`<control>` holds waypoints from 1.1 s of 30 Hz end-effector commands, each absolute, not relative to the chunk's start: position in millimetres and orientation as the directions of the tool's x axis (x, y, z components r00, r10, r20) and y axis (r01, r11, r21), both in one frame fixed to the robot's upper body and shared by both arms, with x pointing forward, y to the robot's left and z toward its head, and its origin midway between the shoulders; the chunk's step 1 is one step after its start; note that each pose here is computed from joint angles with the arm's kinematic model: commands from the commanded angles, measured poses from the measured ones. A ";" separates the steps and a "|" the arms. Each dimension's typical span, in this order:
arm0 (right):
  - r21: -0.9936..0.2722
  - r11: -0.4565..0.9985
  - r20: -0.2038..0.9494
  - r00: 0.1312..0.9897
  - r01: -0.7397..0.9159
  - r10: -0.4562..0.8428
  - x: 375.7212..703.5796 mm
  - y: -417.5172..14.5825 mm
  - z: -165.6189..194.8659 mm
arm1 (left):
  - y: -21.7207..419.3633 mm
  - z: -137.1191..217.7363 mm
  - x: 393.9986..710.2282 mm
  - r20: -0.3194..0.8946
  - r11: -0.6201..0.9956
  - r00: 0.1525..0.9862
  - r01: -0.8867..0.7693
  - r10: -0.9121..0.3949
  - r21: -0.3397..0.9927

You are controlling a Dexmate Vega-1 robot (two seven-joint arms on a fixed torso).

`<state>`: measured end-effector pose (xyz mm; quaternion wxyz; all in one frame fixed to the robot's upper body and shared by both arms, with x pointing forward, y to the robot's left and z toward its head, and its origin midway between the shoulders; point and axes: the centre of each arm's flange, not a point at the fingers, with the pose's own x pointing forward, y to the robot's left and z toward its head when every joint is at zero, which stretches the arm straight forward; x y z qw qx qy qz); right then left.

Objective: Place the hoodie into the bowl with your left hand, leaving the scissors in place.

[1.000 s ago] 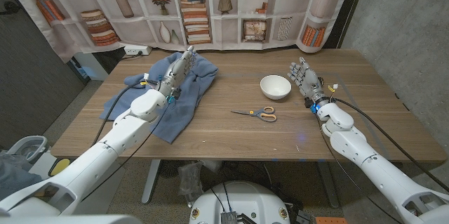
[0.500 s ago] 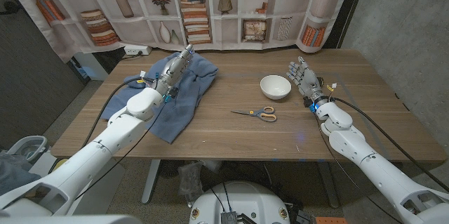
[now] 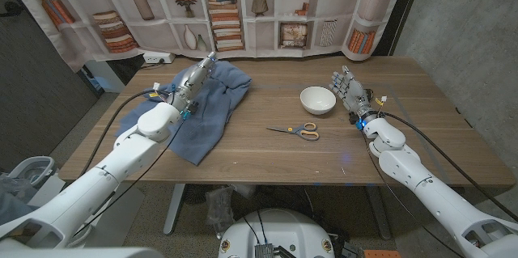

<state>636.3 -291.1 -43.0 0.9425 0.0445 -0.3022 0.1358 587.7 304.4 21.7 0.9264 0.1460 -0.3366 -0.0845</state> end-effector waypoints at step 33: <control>-0.039 0.962 0.576 0.781 -0.269 0.242 630.0 -301.8 -38.9 | 323.4 49.2 553.8 0.682 0.925 0.707 -0.103 -0.190 0.365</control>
